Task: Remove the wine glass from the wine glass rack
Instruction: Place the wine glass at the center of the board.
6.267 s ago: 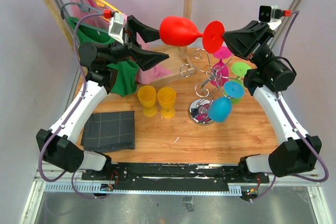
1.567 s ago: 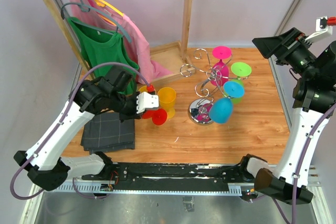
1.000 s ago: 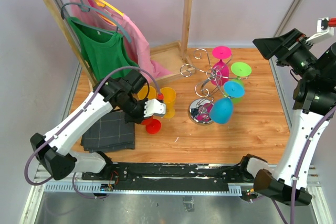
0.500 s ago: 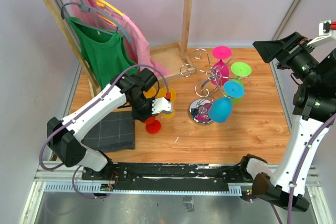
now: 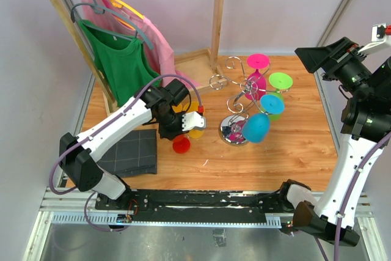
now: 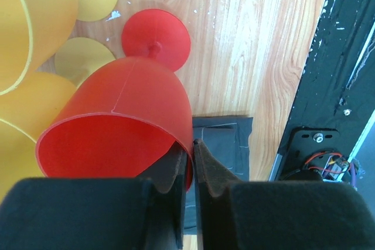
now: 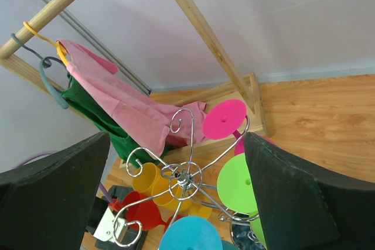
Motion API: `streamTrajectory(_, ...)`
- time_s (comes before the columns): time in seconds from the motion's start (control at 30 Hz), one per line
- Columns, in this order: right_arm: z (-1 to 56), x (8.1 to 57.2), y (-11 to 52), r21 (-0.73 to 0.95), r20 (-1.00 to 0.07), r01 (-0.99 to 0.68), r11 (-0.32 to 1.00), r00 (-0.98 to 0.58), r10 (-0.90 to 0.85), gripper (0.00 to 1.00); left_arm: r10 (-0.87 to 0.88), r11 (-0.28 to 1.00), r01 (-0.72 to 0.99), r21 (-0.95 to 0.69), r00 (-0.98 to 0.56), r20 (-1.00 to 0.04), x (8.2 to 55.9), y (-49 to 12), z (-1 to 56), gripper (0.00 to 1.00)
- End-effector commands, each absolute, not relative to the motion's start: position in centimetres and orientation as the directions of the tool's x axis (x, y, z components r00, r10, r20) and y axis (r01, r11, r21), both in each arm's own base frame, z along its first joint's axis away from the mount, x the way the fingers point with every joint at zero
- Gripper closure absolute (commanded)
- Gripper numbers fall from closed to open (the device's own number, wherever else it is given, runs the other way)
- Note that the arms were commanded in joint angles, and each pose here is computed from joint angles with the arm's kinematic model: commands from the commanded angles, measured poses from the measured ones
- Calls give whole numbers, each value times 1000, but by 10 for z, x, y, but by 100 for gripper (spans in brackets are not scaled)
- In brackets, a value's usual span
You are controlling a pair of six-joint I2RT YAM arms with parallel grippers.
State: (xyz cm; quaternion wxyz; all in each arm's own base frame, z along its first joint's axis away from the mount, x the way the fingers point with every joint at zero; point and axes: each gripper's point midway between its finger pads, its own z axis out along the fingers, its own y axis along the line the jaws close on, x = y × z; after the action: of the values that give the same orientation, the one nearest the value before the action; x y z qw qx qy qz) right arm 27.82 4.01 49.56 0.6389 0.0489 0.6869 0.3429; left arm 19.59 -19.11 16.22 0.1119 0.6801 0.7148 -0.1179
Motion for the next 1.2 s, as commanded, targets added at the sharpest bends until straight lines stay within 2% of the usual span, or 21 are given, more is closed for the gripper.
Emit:
streamTrajectory(0.0, 501, 274, 37, 515, -854, -371, 773, -149, 498, 2, 940, 60, 998, 14, -52, -338, 199, -195, 169, 83)
streamTrajectory(0.13, 502, 273, 38, 512, -856, -374, 773, -149, 495, 1, 935, 63, 998, 9, -56, -350, 199, -198, 170, 73)
streamTrajectory(0.47, 503, 270, 40, 511, -856, -378, 771, -146, 496, 1, 911, 81, 996, 43, -56, -408, 200, -207, 194, 71)
streamTrajectory(0.97, 495, 270, 38, 546, -836, -350, 761, -182, 517, 1, 837, 109, 991, 74, -52, -544, 168, -200, 238, 47)
streamTrajectory(1.17, 492, 267, 39, 569, -822, -324, 756, -222, 524, 1, 814, 128, 986, 105, -44, -579, 169, -201, 254, 45)
